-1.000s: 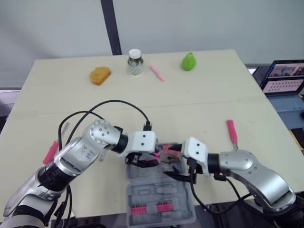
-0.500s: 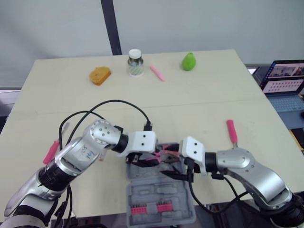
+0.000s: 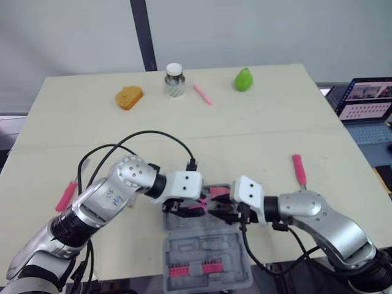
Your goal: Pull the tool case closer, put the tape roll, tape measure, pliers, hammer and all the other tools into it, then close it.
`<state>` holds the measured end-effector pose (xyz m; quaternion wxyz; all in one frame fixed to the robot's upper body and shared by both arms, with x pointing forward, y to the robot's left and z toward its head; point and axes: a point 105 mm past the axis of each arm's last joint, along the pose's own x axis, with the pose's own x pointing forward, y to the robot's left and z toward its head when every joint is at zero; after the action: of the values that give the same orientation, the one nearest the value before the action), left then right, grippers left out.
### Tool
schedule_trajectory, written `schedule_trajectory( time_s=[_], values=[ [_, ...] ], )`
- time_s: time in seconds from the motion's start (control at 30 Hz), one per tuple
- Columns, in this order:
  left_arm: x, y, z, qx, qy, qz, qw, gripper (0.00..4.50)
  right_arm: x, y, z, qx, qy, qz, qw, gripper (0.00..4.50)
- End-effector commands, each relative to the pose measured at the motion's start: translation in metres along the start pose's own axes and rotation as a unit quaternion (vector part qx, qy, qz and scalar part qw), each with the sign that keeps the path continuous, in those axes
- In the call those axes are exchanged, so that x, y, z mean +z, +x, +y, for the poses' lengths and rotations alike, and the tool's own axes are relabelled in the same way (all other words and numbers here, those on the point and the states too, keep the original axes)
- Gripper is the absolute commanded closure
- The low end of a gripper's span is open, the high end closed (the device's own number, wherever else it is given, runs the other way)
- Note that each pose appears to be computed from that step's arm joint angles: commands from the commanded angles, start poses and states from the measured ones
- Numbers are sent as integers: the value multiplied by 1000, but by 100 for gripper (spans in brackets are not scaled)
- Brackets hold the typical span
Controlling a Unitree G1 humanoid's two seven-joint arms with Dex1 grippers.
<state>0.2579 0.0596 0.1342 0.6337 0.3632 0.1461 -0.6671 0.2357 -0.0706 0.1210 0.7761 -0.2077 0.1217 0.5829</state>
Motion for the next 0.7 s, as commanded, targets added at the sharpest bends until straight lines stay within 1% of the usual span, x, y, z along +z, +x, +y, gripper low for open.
schedule_trajectory(
  time_s=[0.03, 0.1, 0.13, 0.17, 0.23, 0.37, 0.43, 0.53, 0.7],
  values=[
    [7, -4, 5, 17, -8, -19, 1000, 115, 7, 1, 6, 11, -8, -16, 1000, 353],
    [7, -5, 4, 16, -13, -22, 1000, 28, 7, 1, 6, 10, -8, -17, 1000, 353],
    [8, -6, 5, 22, -7, -23, 999, 3, 7, 1, 5, 8, -8, -18, 1000, 353],
    [8, -7, 7, 34, 4, -25, 999, 0, 7, 0, 5, 7, -7, -19, 1000, 353],
    [8, -12, 6, 39, 0, -31, 999, 0, 7, -1, 4, 0, -8, -20, 1000, 353],
    [10, -31, 4, 57, -48, -71, 995, 0, 7, -4, 3, -4, -6, -20, 1000, 353],
    [12, -45, 1, 70, -70, -101, 990, 0, 6, -5, 3, -6, -7, -18, 1000, 353],
    [10, -74, 0, 127, -99, -150, 975, 0, 9, -10, 0, -12, -13, -17, 1000, 353],
    [-10, -111, -9, 223, -160, -194, 942, 0, 15, -17, -2, 2, -31, -12, 999, 353]
  ],
)
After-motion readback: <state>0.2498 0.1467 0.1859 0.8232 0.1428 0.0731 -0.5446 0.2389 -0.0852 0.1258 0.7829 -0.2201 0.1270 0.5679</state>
